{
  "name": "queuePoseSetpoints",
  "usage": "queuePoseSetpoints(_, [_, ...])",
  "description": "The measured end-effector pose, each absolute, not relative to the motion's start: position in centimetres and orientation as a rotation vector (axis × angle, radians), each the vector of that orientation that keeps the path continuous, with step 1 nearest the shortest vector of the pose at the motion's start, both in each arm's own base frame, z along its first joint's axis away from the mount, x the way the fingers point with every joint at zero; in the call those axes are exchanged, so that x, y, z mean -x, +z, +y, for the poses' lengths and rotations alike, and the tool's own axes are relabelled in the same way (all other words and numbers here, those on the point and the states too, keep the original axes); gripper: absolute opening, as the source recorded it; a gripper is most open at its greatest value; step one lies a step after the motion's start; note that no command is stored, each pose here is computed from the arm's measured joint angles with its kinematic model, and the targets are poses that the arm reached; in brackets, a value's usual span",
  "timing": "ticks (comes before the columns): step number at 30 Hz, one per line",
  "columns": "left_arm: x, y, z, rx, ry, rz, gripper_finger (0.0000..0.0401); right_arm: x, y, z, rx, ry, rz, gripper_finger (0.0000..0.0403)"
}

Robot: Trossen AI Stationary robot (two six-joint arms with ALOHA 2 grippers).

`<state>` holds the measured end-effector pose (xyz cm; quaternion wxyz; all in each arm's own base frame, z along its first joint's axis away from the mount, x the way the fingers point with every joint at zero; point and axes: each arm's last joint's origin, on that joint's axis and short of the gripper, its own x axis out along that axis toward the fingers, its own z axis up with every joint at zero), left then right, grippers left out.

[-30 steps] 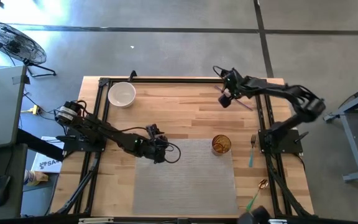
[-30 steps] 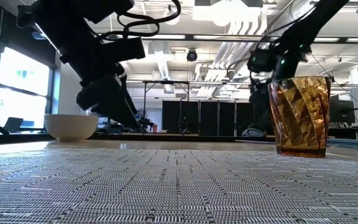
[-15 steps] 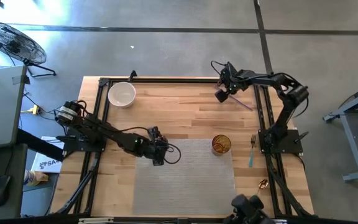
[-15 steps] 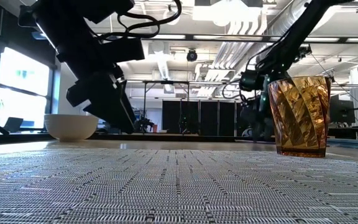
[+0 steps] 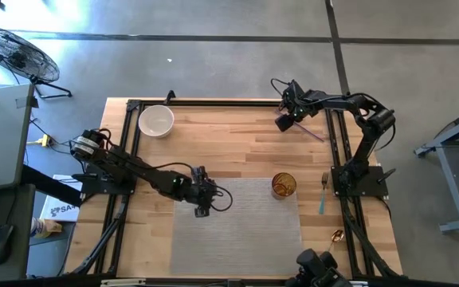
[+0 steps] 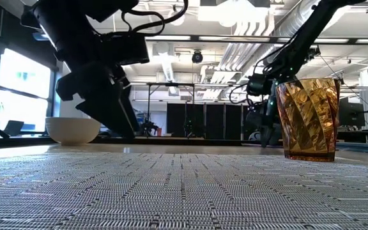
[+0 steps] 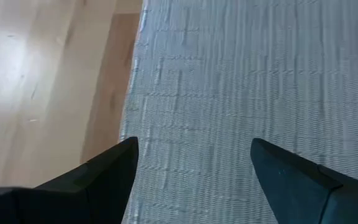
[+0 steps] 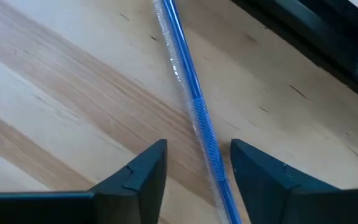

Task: Pick & Place Utensil
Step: Put the blue straw into the brown cup

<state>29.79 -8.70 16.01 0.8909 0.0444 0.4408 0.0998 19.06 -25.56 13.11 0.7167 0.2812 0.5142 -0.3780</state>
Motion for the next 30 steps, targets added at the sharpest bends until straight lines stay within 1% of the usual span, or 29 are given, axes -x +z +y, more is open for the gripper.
queuePoseSetpoints(17, [-29.9,16.1,-8.8,-0.063,0.179,0.908,0.0305,-19.1,13.0,-25.4,-0.703,-0.899,1.111,0.0043])
queuePoseSetpoints(21, [-29.9,16.1,-8.9,-0.056,0.166,0.913,0.0305,-19.5,13.0,-25.1,-0.683,-0.897,1.119,0.0012])
queuePoseSetpoints(23, [-29.9,16.1,-8.9,-0.055,0.165,0.913,0.0305,-19.9,13.1,-24.8,-0.667,-0.894,1.123,0.0006])
queuePoseSetpoints(27, [-29.9,16.1,-8.9,-0.056,0.166,0.913,0.0305,-20.6,13.5,-23.9,-0.633,-0.876,1.131,0.0014])
queuePoseSetpoints(30, [-29.9,16.1,-8.9,-0.055,0.165,0.913,0.0305,-21.1,14.6,-23.1,-0.600,-0.858,1.109,0.0014])
